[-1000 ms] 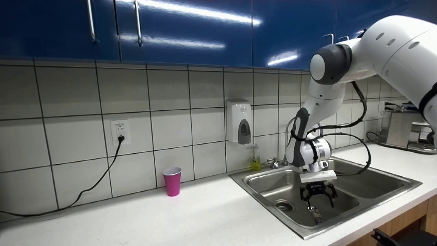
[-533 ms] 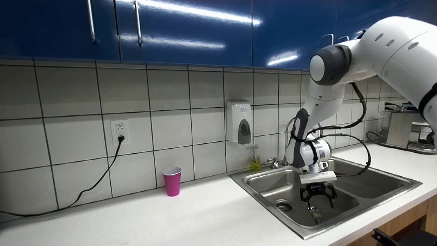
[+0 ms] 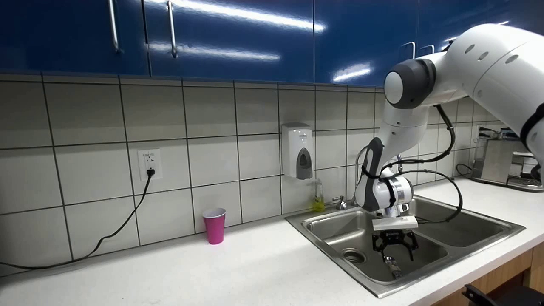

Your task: Remove the chocolate bar from the left sink and put it on the counter

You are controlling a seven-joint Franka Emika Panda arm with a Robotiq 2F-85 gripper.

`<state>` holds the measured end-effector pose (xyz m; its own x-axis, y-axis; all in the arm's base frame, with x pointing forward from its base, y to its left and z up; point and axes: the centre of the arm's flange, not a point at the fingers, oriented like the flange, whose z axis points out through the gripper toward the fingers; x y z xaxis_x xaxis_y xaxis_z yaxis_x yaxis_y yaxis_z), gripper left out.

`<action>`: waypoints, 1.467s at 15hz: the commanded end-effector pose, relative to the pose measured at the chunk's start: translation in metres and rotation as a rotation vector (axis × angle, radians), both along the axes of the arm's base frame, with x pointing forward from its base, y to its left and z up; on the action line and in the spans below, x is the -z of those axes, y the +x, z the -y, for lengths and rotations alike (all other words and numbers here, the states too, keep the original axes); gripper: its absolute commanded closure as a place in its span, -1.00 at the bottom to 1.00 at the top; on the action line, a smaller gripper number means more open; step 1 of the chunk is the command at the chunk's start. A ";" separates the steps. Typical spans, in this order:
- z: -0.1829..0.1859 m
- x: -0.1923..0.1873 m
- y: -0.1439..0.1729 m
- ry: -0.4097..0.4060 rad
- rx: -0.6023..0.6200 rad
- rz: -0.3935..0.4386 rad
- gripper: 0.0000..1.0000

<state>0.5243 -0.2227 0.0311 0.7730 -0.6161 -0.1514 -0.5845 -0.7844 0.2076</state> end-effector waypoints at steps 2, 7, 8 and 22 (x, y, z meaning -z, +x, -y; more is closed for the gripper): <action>0.007 0.016 0.002 0.014 0.005 0.012 -1.00; 0.010 0.034 0.003 0.019 0.012 -0.004 -1.00; 0.010 0.036 0.004 0.018 0.014 -0.004 -1.00; 0.026 0.050 0.015 0.006 0.031 0.003 0.17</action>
